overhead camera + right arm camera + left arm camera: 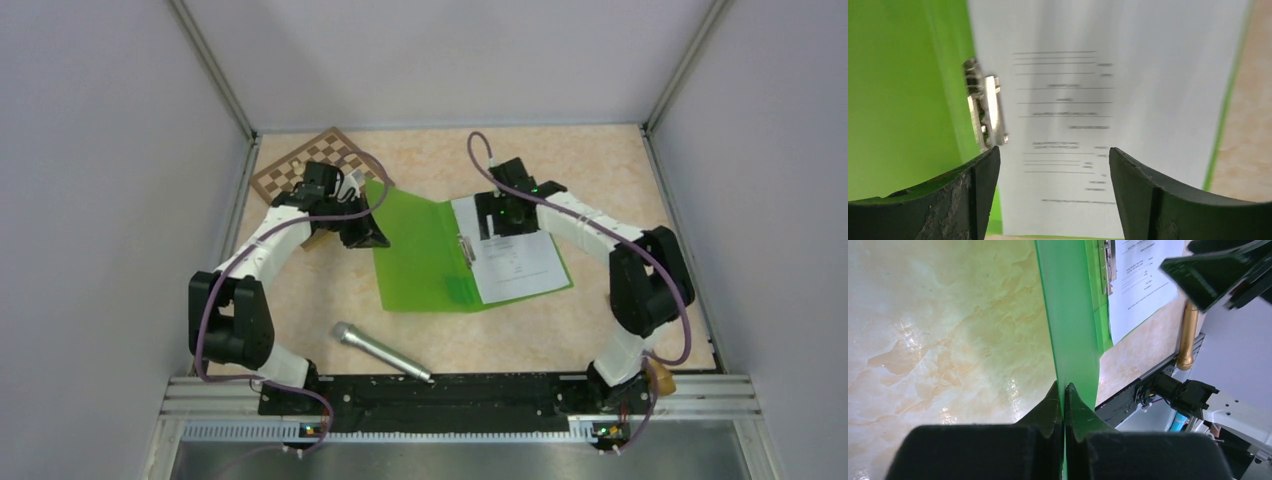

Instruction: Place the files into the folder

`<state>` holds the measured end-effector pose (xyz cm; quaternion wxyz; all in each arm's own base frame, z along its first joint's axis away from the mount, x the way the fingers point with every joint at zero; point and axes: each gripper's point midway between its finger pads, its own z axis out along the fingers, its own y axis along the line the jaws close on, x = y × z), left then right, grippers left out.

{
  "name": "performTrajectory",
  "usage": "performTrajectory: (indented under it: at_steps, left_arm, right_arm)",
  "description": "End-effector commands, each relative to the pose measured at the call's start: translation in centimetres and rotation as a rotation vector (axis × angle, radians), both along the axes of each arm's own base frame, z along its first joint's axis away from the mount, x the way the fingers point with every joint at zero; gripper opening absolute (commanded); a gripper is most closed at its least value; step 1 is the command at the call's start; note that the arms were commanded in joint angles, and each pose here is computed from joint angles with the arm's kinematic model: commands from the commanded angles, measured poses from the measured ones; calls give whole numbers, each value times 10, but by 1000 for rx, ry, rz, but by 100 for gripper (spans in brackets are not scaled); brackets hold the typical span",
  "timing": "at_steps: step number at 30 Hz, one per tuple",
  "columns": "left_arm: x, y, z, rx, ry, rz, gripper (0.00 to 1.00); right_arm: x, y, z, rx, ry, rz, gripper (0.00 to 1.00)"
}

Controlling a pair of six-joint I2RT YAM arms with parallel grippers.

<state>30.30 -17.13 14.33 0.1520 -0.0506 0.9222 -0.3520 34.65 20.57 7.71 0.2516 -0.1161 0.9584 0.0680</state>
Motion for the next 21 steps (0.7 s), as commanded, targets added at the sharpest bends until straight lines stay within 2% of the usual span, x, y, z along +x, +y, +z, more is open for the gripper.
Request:
performTrajectory:
  at_steps: [1, 5, 9, 12, 15, 21]
  left_arm:
    - [6, 4, 5, 40, -38, -33, 0]
    - [8, 9, 6, 72, -40, -26, 0]
    - [11, 14, 9, 101, -53, -12, 3]
    - [14, 18, 11, 127, -63, 8, 8]
    - [14, 19, 14, 130, -72, 15, 19]
    - [15, 11, 23, 77, -65, 20, 29]
  right_arm:
    - [24, -64, 21, 45, -75, -236, 81]
    - [26, -113, 3, 121, -32, -414, 82]
    - [24, -136, -16, 222, 15, -490, 83]
    - [23, -140, -28, 264, 46, -501, 83]
    - [21, -136, -38, 293, 78, -484, 83]
    - [13, -120, -52, 366, 133, -444, 83]
